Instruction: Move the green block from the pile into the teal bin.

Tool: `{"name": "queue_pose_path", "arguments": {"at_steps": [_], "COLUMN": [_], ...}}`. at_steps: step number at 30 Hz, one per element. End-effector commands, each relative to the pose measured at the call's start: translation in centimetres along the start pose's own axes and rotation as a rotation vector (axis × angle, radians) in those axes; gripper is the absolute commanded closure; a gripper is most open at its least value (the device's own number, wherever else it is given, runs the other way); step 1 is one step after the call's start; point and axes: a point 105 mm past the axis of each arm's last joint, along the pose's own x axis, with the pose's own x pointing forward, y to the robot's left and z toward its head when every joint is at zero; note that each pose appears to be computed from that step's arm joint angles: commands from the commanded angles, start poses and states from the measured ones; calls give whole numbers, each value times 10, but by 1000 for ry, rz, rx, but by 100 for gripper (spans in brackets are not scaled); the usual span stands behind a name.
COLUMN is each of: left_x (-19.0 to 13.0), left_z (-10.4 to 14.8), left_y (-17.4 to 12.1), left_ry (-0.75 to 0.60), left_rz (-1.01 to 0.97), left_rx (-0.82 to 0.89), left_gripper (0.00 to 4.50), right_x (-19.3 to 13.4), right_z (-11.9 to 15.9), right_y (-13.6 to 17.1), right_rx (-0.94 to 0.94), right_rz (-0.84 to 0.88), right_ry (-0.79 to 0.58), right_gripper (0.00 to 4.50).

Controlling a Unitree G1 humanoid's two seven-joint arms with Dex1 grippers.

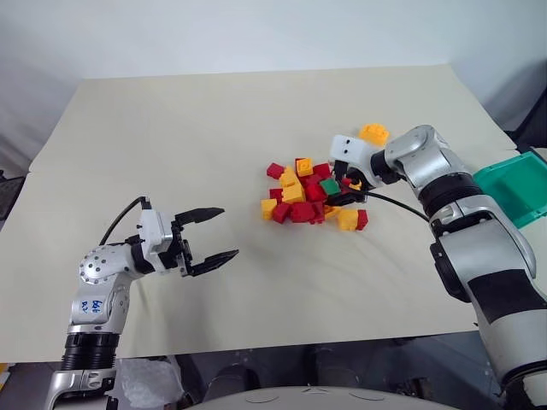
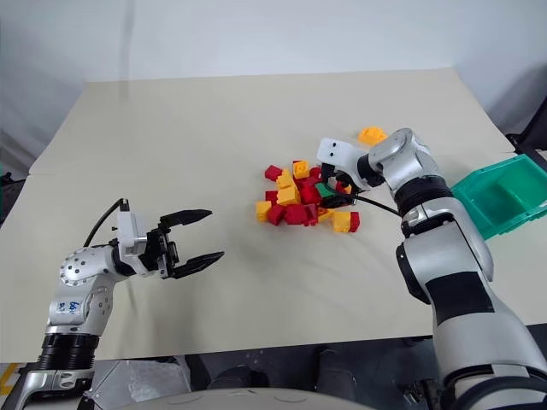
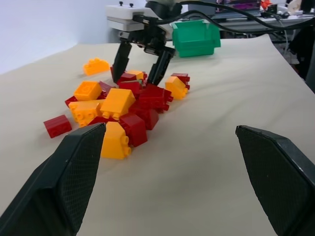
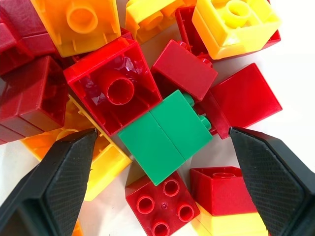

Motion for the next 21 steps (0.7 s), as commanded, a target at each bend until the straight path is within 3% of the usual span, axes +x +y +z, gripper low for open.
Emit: {"name": "queue_pose_path", "arguments": {"at_steps": [1, 4, 10, 21], "left_x": [-2, -1, -1, 4], "left_z": [11, 11, 11, 10], "left_y": [2, 3, 6, 9], "left_ry": [-24, -23, -23, -33], "left_rz": [14, 16, 18, 11], "left_rx": [33, 35, 36, 29], "left_gripper": [0, 0, 0, 0], "right_x": [0, 2, 0, -26], "right_z": [7, 5, 9, 12], "right_y": [-4, -3, -5, -13], "right_rx": [5, 14, 39, 99], "right_rz": [-29, -23, -34, -26], "right_ry": [-20, -13, -40, -126], "right_gripper": [2, 62, 246, 247]}}
